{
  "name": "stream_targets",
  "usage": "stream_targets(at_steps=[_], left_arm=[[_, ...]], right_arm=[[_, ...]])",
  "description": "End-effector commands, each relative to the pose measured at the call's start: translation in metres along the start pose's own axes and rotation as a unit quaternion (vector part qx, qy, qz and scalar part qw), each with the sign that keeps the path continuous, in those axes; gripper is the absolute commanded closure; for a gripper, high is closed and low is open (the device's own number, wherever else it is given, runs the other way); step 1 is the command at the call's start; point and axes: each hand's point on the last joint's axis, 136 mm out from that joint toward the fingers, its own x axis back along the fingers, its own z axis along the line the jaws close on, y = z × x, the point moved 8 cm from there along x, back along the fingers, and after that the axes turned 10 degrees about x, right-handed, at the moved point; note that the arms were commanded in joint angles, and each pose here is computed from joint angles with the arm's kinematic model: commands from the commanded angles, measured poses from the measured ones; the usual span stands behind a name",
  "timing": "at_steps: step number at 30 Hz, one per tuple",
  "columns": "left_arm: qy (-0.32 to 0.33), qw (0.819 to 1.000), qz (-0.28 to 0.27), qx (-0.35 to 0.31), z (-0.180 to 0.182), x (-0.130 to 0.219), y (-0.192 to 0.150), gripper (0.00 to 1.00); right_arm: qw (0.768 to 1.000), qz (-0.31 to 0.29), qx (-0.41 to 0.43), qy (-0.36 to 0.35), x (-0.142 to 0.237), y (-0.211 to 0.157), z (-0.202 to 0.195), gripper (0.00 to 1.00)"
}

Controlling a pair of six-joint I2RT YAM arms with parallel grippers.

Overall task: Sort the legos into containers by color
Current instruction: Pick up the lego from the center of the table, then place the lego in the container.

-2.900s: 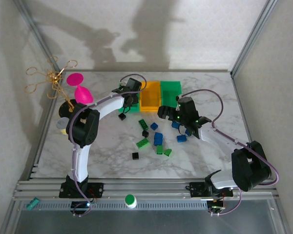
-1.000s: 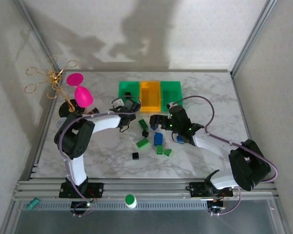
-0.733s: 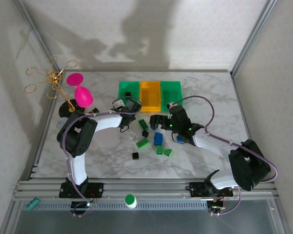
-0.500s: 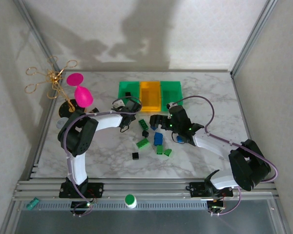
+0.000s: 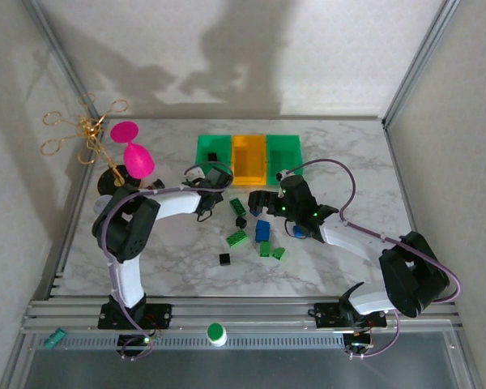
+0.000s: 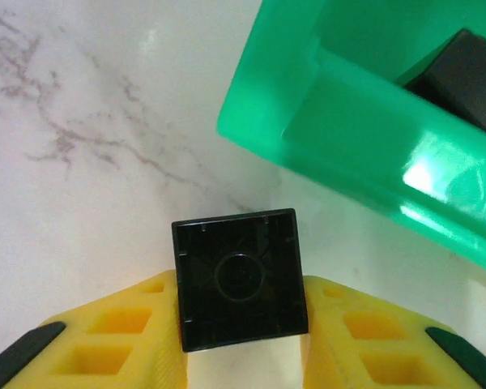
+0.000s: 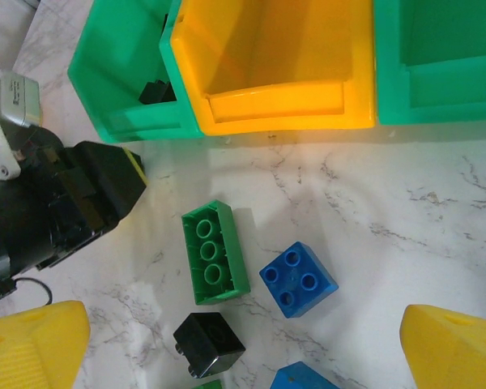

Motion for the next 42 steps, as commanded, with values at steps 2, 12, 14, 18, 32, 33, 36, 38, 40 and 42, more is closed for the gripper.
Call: stream_targets(at_steps=[2,12,14,18,32,33,36,38,40,42], left_arm=[[-0.013,1.000,0.009,-0.018,0.008,0.024,-0.002,0.65],[-0.061,0.996,-0.016,-0.063,-0.025,0.061,0.033,0.65],[-0.065,0.995,-0.017,-0.070,-0.036,0.058,0.040,0.65],[-0.073,0.995,-0.020,-0.071,-0.056,0.045,0.054,0.65],[-0.056,0.994,-0.041,-0.090,-0.087,-0.017,0.079,0.63],[-0.052,0.994,-0.041,-0.092,-0.088,-0.020,0.079,0.62],[-0.045,0.994,-0.044,-0.095,-0.089,-0.027,0.082,0.61],[-0.046,0.993,-0.046,-0.094,-0.090,-0.028,0.083,0.58],[-0.049,0.993,-0.046,-0.095,-0.091,-0.027,0.083,0.54],[-0.051,0.993,-0.047,-0.094,-0.091,-0.024,0.085,0.52]], right_arm=[[1.000,-0.013,0.001,0.000,0.007,0.012,0.005,0.01],[0.999,-0.030,-0.016,0.008,0.016,0.025,0.011,0.01],[0.999,-0.032,-0.018,0.007,0.015,0.026,0.011,0.01],[0.999,-0.035,-0.033,0.005,0.015,0.029,0.007,0.01],[0.998,-0.038,-0.041,-0.003,0.012,0.034,0.000,0.01],[0.998,-0.039,-0.042,-0.003,0.013,0.035,0.000,0.01],[0.998,-0.040,-0.042,-0.004,0.013,0.036,-0.001,0.01],[0.998,-0.042,-0.043,-0.004,0.014,0.036,-0.002,0.01],[0.998,-0.044,-0.043,-0.004,0.014,0.037,-0.003,0.01],[0.998,-0.043,-0.043,-0.004,0.014,0.038,-0.003,0.01]])
